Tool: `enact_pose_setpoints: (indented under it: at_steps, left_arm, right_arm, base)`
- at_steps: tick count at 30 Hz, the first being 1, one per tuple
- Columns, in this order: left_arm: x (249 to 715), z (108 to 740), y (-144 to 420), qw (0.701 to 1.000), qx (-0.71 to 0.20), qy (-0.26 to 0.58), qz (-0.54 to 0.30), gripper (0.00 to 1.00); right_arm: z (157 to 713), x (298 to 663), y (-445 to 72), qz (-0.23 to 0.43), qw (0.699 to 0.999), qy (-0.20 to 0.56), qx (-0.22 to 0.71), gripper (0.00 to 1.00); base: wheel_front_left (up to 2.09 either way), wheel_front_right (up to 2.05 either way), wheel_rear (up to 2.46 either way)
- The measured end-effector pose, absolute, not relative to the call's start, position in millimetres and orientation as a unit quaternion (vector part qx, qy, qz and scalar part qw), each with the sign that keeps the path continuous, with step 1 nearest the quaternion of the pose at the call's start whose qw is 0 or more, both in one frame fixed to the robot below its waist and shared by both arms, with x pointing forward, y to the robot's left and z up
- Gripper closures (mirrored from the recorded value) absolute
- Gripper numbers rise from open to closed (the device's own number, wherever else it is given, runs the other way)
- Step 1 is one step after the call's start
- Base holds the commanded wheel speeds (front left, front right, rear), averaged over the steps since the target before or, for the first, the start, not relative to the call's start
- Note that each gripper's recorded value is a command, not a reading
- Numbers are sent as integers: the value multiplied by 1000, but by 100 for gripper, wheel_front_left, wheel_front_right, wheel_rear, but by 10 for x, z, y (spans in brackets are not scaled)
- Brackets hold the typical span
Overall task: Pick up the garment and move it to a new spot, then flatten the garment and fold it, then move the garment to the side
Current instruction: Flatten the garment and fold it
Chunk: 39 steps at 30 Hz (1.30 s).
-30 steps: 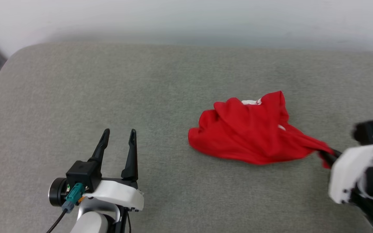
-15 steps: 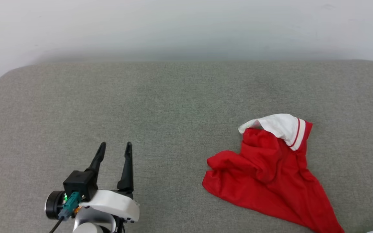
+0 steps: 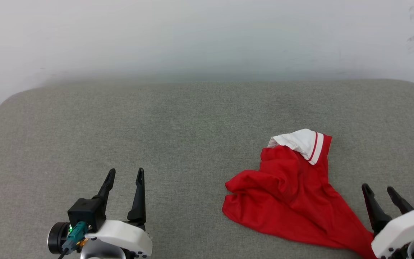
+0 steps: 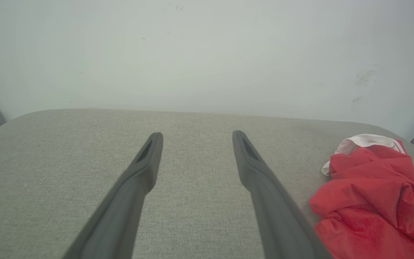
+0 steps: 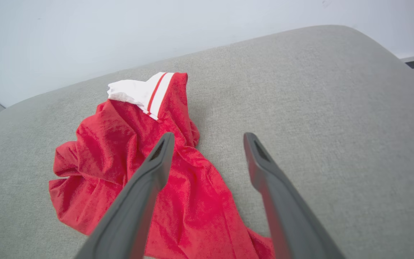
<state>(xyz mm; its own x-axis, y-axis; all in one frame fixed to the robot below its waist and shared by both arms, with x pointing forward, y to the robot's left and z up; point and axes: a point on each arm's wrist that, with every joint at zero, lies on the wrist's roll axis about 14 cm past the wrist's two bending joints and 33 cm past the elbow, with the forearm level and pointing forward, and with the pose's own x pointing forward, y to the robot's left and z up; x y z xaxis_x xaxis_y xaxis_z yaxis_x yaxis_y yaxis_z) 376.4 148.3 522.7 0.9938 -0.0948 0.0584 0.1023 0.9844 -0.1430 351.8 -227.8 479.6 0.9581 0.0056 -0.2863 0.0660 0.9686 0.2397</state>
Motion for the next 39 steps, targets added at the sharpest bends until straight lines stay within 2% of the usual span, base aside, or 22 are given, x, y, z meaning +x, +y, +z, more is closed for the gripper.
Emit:
enact_pose_setpoints:
  at_steps: [4,14,24,25,26,27,36,39]
  left_arm:
    - [3768,5209,1479,996,-74,-22,-50,0]
    - [3921,5181,1567,996,-77,-25,-35,0]
    - [4044,5001,1644,997,-76,-9,-16,0]
    - [4049,4988,1646,997,-76,-8,-16,0]
    - [4056,4984,1646,997,-76,-8,-16,0]
    - [4062,4981,1643,997,-76,-8,-16,0]
    - [4074,5005,1559,996,-78,-13,-28,0]
    - [4068,5053,1507,996,-78,-19,-37,0]
  right_arm:
    - [5021,3795,-2064,35,985,144,89,0]
    - [4937,4415,-1430,160,948,274,-10,0]
    - [4504,4715,-1343,184,901,386,-72,0]
    - [4475,4721,-1365,181,898,393,-75,33]
    - [4461,4721,-1393,178,897,399,-75,74]
    - [4474,4732,-1420,174,898,398,-73,100]
    - [4816,4782,-1925,102,934,342,-19,100]
    - [4767,4551,-2388,30,942,328,57,100]
  base:
    - [0,0,0]
    - [0,0,0]
    - [0,0,0]
    - [0,0,0]
    - [0,0,0]
    - [0,0,0]
    - [0,0,0]
    - [0,0,0]
